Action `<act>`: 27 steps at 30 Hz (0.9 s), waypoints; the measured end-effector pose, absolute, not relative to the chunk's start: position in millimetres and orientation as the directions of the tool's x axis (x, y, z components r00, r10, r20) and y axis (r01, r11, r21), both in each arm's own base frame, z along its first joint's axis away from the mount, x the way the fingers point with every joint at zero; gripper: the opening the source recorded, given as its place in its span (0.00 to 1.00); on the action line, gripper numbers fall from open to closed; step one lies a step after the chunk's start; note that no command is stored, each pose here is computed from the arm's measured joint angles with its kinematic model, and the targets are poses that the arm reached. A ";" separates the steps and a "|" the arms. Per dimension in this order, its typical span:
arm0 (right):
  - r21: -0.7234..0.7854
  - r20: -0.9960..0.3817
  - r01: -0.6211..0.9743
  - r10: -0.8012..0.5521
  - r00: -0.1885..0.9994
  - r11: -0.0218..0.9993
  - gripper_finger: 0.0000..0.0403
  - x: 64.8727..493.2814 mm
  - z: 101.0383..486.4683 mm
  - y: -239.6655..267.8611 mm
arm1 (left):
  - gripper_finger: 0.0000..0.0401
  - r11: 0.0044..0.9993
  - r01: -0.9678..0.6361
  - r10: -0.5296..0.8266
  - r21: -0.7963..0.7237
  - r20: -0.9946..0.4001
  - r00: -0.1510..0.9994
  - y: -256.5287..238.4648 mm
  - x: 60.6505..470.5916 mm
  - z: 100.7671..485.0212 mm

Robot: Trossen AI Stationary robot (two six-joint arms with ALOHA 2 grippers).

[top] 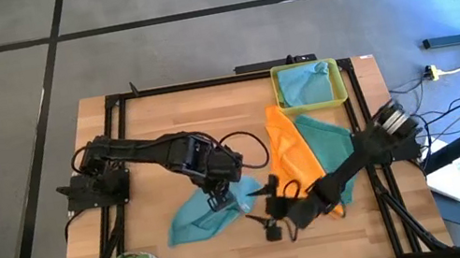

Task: Fold microfiber towels
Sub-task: Fold the left blue microfiber cloth

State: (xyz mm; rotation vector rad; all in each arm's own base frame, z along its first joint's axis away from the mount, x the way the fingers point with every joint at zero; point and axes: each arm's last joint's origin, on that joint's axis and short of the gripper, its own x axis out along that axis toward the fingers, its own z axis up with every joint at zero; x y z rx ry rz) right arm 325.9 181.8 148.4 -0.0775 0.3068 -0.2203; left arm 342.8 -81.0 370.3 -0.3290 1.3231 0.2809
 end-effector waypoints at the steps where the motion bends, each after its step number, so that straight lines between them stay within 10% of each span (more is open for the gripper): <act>1: -0.119 -0.295 0.206 -0.233 0.927 0.971 0.70 333.9 144.1 187.5 | 0.00 0.923 -0.377 0.014 -0.073 -0.975 0.224 -79.3 343.2 370.3; 11: -0.345 -0.291 0.481 -0.579 0.761 0.806 0.70 383.2 120.5 219.7 | 0.00 0.943 -0.321 -0.024 -0.093 -0.976 0.215 -79.8 343.2 370.1; 27: -0.420 -0.383 0.554 -0.694 0.609 0.718 0.62 348.0 97.2 209.2 | 0.00 0.957 -0.275 -0.033 -0.092 -0.976 0.214 -102.3 337.2 370.1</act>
